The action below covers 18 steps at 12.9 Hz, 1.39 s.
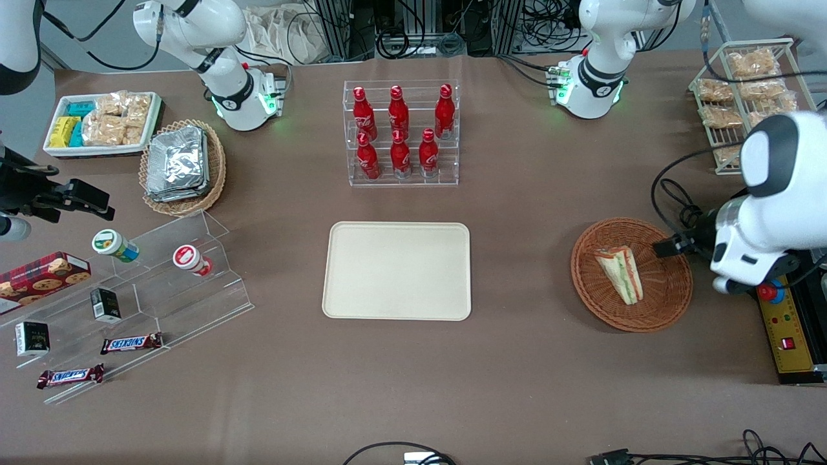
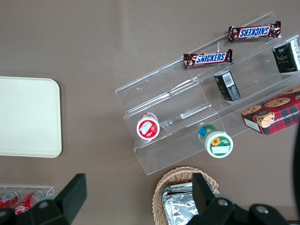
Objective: Place sandwich from basket to tray
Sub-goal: 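Lower the open left gripper over the wrapped sandwich in the wicker basket, then close the left gripper on the sandwich's crust edge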
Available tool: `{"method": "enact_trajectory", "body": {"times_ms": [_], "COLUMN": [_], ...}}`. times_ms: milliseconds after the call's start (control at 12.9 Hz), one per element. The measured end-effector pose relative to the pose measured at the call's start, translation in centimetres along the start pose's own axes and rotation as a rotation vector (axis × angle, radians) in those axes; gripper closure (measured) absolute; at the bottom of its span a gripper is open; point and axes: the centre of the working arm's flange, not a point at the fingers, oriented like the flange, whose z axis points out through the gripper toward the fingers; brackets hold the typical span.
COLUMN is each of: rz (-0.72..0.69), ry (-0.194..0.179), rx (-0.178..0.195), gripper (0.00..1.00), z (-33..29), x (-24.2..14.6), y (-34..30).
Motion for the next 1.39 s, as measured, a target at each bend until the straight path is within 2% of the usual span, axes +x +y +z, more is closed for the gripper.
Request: {"method": "enact_trajectory", "body": {"times_ms": [310, 619, 774, 1393], "rz": [-0.026, -0.034, -0.037, -0.041], "ry": [-0.054, -0.124, -0.142, -0.169], "rx": [0.011, 0.033, 0.035, 0.036], "gripper": [0.00, 0.00, 0.00, 0.02], "z": [6.7, 12.6, 14.4, 19.2], "x": [3.2, 4.8, 5.2, 6.4], "y": [1.1, 1.7, 1.9, 2.3]}}
